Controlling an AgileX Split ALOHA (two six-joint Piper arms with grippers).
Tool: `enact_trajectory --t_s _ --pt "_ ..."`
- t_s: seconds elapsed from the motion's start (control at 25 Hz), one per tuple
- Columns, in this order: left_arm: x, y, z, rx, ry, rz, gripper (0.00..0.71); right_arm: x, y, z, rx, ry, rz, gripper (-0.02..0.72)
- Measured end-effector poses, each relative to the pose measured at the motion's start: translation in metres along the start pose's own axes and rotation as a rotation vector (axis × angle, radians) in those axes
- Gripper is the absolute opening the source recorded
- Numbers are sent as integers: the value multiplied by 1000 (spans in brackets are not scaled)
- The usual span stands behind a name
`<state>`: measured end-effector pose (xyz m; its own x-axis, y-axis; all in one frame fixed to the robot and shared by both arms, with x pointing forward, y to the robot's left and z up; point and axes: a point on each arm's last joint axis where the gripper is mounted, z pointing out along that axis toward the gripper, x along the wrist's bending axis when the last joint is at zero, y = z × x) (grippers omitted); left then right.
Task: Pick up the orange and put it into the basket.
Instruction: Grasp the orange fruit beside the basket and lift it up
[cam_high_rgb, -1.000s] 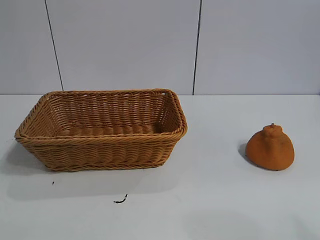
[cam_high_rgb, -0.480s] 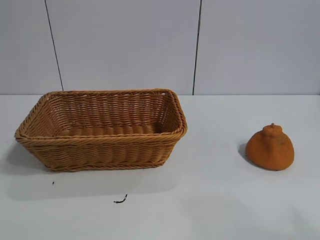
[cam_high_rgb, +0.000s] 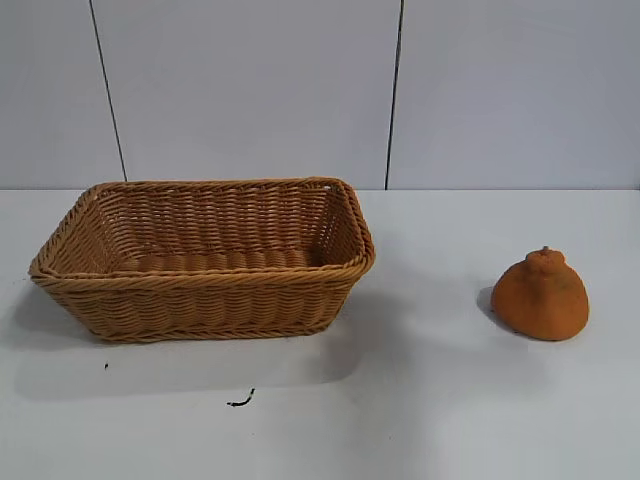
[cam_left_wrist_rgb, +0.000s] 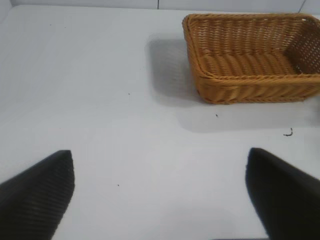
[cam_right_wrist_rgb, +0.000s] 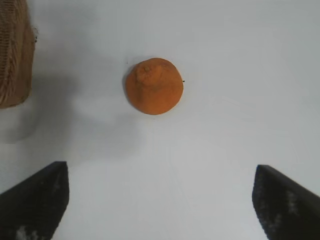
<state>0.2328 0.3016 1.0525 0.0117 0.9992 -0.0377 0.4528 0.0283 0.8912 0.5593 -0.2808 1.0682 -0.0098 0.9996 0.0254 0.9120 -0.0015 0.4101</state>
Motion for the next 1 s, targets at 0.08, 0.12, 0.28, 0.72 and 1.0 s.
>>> enact_trajectory --t_s 0.08,0.12,0.28,0.72,1.0 --pt "0 0 0 0 0 0 666 1 12 25 49 -1 2 682" --pt "0 0 0 0 0 0 666 1 17 38 76 -1 2 682" --pt "0 0 0 0 0 0 666 2 25 92 185 1 7 682" --pt "0 0 0 0 0 0 666 3 5 195 382 20 6 678" --pt "0 0 0 0 0 0 666 3 13 194 384 23 3 197"
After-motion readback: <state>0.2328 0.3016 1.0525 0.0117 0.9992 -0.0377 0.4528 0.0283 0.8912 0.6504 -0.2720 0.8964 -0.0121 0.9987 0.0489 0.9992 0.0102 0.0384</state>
